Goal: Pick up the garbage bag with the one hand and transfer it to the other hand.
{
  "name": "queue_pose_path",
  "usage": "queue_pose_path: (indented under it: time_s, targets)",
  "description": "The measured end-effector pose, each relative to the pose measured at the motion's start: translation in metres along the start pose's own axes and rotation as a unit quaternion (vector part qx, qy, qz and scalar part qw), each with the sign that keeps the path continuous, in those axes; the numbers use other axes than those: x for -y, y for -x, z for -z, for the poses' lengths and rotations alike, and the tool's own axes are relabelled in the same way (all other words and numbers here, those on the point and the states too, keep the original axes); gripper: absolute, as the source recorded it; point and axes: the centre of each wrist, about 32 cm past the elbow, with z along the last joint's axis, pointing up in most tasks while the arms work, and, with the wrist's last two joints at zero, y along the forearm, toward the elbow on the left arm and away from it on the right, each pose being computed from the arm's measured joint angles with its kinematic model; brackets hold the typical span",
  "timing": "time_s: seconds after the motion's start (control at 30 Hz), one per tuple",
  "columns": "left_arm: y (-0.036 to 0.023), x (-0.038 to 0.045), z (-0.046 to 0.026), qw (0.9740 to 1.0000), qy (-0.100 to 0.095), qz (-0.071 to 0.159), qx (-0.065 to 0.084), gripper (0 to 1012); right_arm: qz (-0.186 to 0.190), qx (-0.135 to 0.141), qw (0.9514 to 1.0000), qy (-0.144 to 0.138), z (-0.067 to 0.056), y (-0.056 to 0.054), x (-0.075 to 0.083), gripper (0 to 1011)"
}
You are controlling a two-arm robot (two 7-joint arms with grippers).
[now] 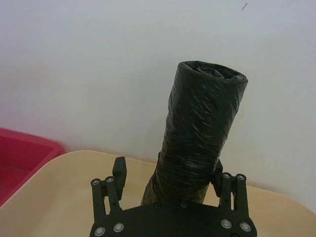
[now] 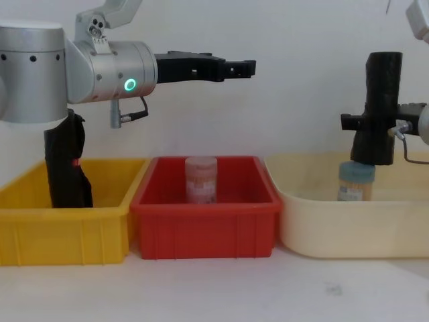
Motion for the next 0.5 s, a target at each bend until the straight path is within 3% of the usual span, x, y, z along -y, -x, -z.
queue_pose_path:
  time_s: [0.5]
  targets:
    - [0.0000,0.0000,0.0000,1.0000,0.000,0.000,0.000,1000,0.002,0.000,1.0000,0.002,0.0012,-0.0012,-0.0004,1001]
